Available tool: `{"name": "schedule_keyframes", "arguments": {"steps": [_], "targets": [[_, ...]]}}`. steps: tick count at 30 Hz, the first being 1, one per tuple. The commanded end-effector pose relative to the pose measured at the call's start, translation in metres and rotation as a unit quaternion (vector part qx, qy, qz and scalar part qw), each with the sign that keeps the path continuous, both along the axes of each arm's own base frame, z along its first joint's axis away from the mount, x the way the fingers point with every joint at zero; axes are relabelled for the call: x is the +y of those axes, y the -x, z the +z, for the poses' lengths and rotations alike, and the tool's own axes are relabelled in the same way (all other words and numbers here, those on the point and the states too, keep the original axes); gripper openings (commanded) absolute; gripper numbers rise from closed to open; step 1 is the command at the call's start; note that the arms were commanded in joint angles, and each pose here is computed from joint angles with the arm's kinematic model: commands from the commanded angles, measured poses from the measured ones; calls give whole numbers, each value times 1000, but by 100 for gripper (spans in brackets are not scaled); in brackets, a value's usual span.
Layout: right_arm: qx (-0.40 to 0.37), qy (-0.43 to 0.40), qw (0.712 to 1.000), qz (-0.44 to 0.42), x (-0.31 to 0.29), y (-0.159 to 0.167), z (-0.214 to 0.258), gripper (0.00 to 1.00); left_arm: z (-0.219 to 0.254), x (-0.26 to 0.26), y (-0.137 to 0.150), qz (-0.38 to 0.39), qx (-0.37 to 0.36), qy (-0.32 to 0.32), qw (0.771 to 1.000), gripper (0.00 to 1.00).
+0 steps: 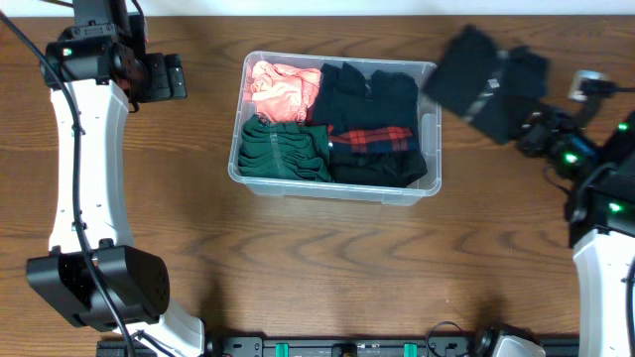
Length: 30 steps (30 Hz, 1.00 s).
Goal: Pack container
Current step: 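Carry the black clothes with the right gripper into the bin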
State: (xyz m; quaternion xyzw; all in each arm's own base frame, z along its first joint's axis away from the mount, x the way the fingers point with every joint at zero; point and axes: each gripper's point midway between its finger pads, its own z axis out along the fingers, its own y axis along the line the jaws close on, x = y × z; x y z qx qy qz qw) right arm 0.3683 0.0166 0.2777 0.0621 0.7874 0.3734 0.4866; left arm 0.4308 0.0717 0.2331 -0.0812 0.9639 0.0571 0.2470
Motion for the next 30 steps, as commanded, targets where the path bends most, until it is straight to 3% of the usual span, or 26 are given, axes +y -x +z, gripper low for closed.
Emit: {"name": "schedule_keyframes", "arguments": {"steps": [1, 11, 30], "targets": [[-14, -14, 995, 93, 52, 13, 15, 1, -5, 2, 1, 5, 7, 0, 1000, 98], [31, 32, 984, 174, 138, 11, -32, 1, -5, 2, 1, 5, 7, 0, 1000, 98], [111, 79, 972, 194, 141, -2, -113, 4, -5, 2, 1, 5, 7, 0, 1000, 98]]}}
